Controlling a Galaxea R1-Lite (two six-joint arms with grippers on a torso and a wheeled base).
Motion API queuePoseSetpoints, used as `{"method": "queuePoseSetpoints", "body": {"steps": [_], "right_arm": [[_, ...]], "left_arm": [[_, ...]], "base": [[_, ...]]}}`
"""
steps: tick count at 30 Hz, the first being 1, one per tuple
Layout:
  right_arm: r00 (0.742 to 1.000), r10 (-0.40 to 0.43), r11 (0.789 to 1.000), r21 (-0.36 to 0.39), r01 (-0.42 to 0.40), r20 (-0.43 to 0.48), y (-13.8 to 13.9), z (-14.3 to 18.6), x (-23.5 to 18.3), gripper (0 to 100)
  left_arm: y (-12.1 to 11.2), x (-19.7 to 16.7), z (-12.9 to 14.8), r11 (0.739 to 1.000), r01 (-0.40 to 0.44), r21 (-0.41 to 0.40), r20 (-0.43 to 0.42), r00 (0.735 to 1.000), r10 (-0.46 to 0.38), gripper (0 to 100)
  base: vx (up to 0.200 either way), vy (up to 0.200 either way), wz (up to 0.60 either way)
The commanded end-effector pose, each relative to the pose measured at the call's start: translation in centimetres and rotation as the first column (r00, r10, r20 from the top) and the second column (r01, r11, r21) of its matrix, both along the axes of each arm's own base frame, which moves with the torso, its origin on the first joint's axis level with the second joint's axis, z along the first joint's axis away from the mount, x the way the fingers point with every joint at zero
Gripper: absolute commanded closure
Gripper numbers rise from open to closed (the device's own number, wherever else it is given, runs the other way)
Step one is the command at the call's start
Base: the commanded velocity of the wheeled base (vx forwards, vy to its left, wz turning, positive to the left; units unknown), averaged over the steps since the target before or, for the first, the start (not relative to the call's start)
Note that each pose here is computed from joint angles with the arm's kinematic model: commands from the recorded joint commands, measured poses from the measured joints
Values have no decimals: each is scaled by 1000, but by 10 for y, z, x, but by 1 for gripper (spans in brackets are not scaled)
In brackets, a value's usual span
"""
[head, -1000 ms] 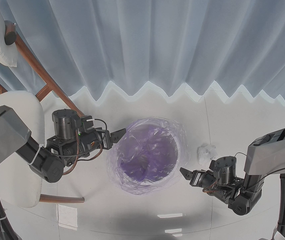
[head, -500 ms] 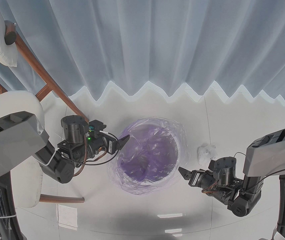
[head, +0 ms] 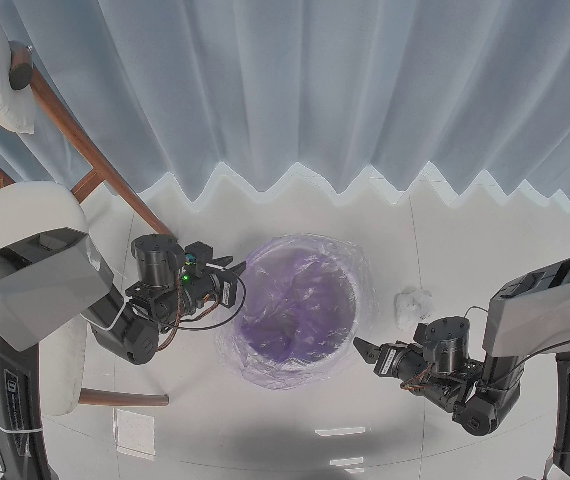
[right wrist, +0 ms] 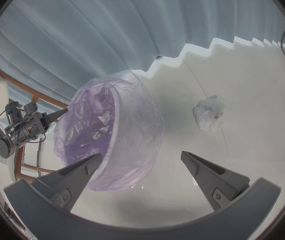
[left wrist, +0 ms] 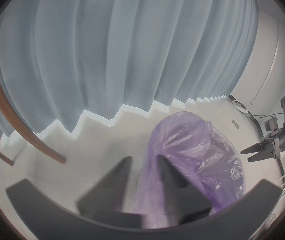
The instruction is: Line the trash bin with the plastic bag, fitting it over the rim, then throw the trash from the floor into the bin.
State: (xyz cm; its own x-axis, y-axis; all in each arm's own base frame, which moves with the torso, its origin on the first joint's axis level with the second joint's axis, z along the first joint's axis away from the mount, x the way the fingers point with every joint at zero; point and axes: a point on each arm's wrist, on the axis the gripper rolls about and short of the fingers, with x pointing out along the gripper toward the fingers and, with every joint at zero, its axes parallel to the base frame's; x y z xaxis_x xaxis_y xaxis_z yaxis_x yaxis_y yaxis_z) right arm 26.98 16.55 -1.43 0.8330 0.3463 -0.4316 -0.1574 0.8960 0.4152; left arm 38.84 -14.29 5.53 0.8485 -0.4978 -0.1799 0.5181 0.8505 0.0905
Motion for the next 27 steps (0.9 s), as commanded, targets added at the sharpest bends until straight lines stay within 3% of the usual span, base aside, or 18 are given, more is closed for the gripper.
{"method": "queuePoseSetpoints", "body": {"steps": [1,7,13,19,23,27], "right_arm": [[1000,0,1000,-4,0,-9,0,-4,0,0],[1000,-1,1000,-3,1,-6,0,-3,0,0],[1000,-1,1000,2,1,5,1,-2,1,0],[1000,-5,1000,3,5,10,0,-1,1,0],[1000,-6,1000,4,6,13,1,-1,1,0],[1000,0,1000,1,0,9,3,-2,-1,0]], "left_arm": [[0,0,1,1000,-6,-3,1,1000,6,100],[12,7,5,999,-50,-12,18,999,50,100],[28,16,2,988,-145,-43,-1,989,145,100],[24,28,-25,980,-178,-83,-72,982,172,100],[23,46,-36,966,-229,-117,-72,972,221,100],[20,52,-30,958,-241,-156,-74,970,232,100]], "base": [[0,0,0],[0,0,0],[0,0,0],[0,0,0],[0,0,0],[0,0,0]]}}
